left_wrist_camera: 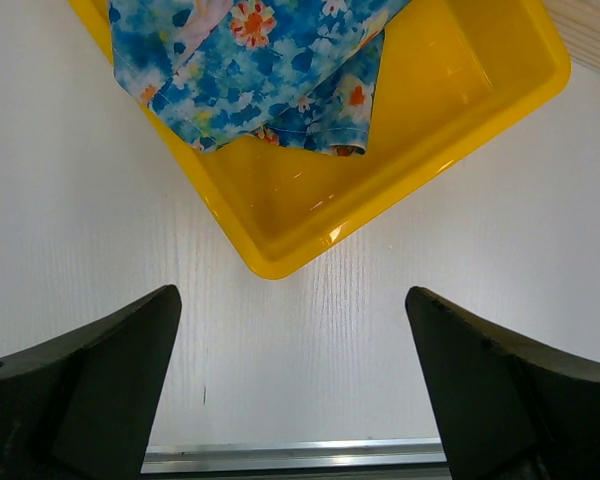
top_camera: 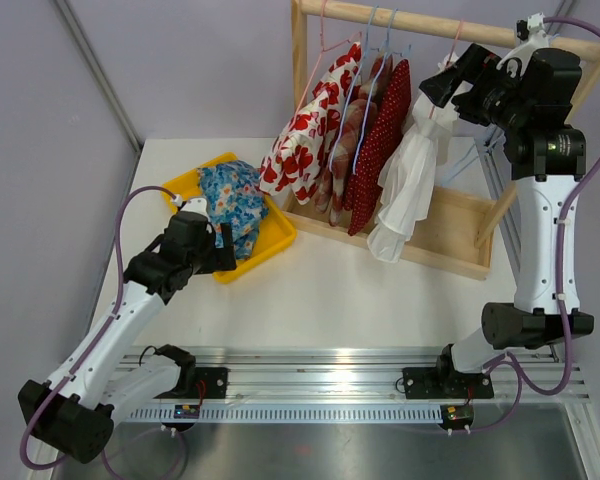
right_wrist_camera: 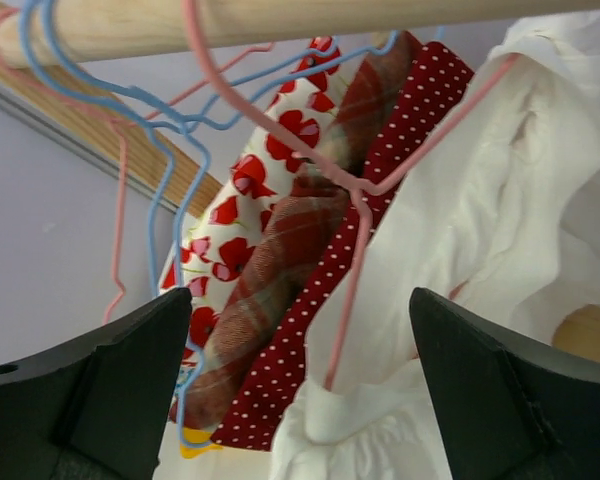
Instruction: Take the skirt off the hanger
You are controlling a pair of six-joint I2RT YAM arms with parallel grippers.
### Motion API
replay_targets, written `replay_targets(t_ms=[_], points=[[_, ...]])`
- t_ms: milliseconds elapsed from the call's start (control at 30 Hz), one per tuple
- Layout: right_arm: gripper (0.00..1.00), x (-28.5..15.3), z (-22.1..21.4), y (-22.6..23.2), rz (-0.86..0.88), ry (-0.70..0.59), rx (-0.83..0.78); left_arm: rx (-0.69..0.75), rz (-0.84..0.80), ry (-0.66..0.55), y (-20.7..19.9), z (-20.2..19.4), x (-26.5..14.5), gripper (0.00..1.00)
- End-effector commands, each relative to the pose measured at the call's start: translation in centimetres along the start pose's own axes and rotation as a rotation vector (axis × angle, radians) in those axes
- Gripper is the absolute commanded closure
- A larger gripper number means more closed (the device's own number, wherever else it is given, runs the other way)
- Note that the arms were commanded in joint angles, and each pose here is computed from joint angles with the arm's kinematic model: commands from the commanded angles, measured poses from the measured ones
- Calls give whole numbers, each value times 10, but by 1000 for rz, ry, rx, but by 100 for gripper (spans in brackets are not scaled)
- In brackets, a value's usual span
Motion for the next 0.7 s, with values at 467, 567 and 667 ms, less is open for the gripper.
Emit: replay_targets(t_ms=[467,567,667], points=[[51,37,-15,-12,-138,-33,-81,-1,-4,-35,-3,5,0,1],[77,37,-14,-12,-148,-46,-79,0,-2,-33,-3,4,0,1],[91,35,-12,-12,-162,-50,-91,-1,2,-31,-3,4,1,1]])
Point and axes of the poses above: each gripper's point midway between its finger pads, its own x axis out along the fingers, its own y axis along the line the jaws close on, z = x × y, the point moved 10 cm from there along -x, back along the fingers, and after that the axes turned 8 degrees about x, right-handed, at the moved point
